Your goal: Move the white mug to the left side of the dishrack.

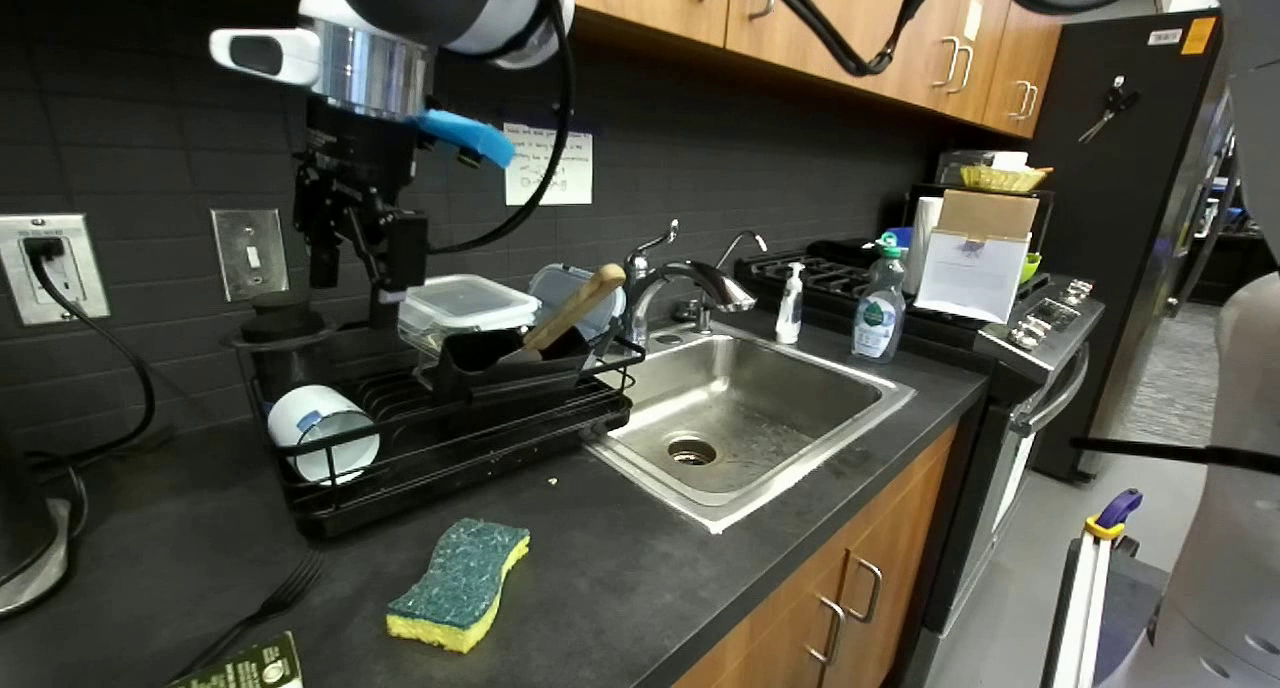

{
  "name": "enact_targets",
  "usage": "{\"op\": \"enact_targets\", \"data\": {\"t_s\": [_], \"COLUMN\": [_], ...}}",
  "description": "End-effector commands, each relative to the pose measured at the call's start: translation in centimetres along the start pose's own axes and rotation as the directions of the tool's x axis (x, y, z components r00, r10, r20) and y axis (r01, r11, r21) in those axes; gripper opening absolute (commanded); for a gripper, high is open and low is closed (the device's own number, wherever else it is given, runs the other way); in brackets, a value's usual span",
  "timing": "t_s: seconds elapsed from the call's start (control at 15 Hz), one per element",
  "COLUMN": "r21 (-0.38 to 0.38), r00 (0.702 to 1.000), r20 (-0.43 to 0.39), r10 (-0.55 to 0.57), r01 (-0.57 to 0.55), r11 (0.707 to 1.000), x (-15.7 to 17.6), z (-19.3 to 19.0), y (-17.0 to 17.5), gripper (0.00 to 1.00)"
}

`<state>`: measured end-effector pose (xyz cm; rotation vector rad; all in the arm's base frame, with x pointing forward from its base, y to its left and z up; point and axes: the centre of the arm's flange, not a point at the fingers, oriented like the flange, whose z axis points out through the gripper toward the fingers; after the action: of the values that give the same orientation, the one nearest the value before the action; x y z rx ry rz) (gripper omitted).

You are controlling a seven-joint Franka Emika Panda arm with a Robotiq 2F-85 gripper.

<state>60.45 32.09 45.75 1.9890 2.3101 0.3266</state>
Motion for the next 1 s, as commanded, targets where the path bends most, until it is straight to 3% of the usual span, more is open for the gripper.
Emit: {"op": "enact_targets", "data": {"t_s": [0.0,0.47,0.93], "r21": [0.004,0.020,0.037], "r00": [0.999,0.974,0.886], "r20": [0.019,0.077,0.152], "r10": [0.042,0.213,0.437], "r01": [-0.042,-0.215,-0.447], "r11": [0.999,0.976,0.894], "x": [-1.0,-3.3,-7.8], "z": [-3.0,-6.2,-8.2], "y": [-1.5,-2.9,-4.8], "gripper": [1.00,1.00,1.00]}}
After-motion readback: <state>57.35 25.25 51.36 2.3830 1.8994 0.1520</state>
